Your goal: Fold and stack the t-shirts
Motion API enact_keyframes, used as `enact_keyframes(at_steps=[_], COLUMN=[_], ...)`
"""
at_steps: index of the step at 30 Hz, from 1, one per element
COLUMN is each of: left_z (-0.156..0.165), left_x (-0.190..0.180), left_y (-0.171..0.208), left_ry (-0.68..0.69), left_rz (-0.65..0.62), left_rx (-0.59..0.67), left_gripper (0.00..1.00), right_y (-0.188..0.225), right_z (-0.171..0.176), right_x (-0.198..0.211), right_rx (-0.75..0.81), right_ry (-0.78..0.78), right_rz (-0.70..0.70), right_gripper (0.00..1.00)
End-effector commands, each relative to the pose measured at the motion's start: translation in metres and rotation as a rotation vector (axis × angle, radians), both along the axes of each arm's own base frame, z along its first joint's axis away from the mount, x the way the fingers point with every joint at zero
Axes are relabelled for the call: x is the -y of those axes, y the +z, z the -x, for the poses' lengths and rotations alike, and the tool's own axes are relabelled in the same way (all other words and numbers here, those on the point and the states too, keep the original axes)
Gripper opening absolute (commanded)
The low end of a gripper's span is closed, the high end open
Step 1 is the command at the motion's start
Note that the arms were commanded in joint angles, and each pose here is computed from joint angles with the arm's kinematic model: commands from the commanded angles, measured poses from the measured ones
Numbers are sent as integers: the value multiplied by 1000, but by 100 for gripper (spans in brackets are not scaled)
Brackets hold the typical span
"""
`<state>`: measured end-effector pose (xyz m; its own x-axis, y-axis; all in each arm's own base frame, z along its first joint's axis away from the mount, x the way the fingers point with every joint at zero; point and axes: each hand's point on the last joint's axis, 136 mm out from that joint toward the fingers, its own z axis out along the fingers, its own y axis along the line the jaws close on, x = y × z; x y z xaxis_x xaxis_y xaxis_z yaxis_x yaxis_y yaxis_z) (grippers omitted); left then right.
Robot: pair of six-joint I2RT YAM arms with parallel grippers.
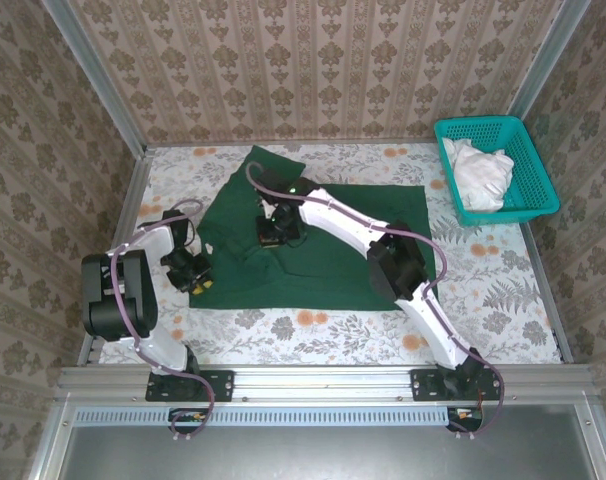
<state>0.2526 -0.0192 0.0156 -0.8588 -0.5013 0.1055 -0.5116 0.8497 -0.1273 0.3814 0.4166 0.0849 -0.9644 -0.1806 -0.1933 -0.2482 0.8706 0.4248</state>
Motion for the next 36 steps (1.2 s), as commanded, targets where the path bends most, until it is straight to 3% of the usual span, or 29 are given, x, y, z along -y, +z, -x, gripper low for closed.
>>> enact_keyframes(at_steps=[1,7,13,15,17,19,22,25,29,32,36], left_z=[4,8,13,13,11,8,1,-10,-25,-25,-8], left_x=[-10,-14,-25,-29,-35,-38,-40,-36,-28,-3,43], left_y=[-6,-9,-4,0,5,11,24,44,81,97,88], left_ry=[-19,-29,-30,-29,-21,-8,2,21,5,-63,-152], left_rz=[-46,-70,-137,-162,-188,-196,-200,-180,-177,-127,-17], left_rx=[-28,-38,-29,-21,-14,2,28,90,193,233,230], left_gripper=[20,19,19,19,19,20,30,47,57,54,49], right_y=[10,-9,-29,-38,-45,-43,-21,9,20,9,-17], right_z=[-14,-28,-19,-15,-15,-18,-24,-21,15,59,115], right_x=[7,31,47,56,77,94,117,139,177,205,253], right_rx=[-6,-32,-57,-68,-75,-86,-44,3,-4,-88,-191], right_ry=[-39,-76,-99,-123,-183,-246,-316,-349,-418,-479,-564], right_rz=[-50,-12,28,59,125,132,100,69,34,16,124], right_gripper=[0,0,3,10,29,38,57,63,61,54,46])
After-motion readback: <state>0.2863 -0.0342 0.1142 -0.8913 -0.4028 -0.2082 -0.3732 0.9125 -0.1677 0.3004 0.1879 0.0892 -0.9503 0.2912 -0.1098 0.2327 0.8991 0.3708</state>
